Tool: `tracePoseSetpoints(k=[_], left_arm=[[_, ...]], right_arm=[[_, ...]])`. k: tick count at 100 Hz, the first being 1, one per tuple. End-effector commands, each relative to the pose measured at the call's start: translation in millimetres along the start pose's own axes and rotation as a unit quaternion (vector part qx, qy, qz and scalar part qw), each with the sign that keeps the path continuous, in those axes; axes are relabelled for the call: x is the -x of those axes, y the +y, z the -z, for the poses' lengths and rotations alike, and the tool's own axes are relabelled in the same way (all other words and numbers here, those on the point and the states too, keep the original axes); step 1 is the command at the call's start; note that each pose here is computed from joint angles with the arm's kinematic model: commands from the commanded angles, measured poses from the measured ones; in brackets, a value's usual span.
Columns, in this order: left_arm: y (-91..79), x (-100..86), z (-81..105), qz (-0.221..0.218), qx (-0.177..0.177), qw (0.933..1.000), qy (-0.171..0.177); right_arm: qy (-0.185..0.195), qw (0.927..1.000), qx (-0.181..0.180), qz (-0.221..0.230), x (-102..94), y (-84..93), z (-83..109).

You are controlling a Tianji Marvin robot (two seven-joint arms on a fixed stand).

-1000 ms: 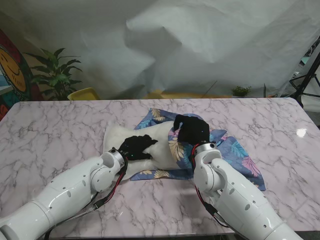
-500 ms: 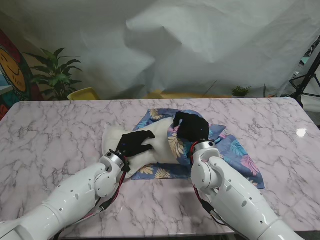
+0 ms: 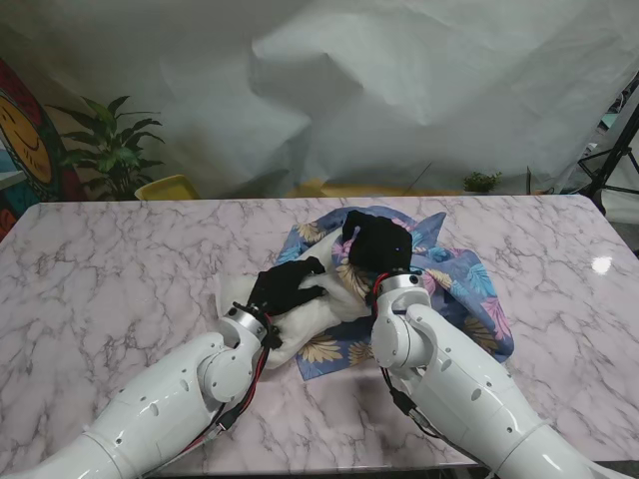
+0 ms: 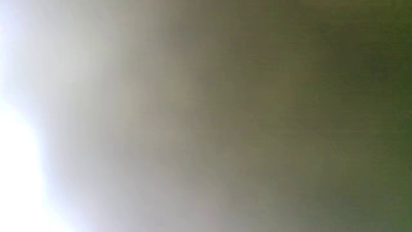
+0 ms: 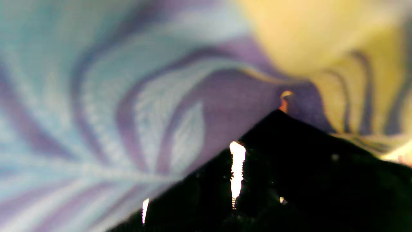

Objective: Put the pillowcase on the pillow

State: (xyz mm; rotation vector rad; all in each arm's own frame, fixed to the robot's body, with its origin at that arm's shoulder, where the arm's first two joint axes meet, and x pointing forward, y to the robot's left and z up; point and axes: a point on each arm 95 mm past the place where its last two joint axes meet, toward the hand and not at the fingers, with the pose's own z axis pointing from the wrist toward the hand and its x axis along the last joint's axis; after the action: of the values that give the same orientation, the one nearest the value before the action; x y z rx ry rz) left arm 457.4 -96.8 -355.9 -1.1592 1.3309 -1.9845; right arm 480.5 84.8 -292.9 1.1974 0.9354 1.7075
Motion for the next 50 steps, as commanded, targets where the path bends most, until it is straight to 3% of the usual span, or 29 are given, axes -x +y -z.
tracePoseSetpoints(k=[1,14,25,39,50], left_arm=[[-1.5,-13.0,-10.6,0.0,0.003,0.9999,0.013],[2.7,-15.5,-15.6,0.004,0.015,0.9999,-0.004],[5.7,-15.7,-18.5,0.008,0.018,0.9998,-0.008],[7.6,-16.1,-18.2,0.009,0.02,0.9997,-0.007],[8.1,-15.5,-17.3,0.009,0.018,0.9998,-0.007]], right_arm=[[0.008,0.9999,-0.003,-0.011,-10.4,-3.3,2.8],[0.017,0.9996,-0.006,-0.021,-18.3,-3.7,10.1],[0.02,0.9993,-0.029,-0.008,-17.4,-4.7,13.9],[0.031,0.9971,-0.055,0.044,-6.0,-2.5,16.4],[0.049,0.9884,-0.081,0.118,0.9,7.6,24.5]])
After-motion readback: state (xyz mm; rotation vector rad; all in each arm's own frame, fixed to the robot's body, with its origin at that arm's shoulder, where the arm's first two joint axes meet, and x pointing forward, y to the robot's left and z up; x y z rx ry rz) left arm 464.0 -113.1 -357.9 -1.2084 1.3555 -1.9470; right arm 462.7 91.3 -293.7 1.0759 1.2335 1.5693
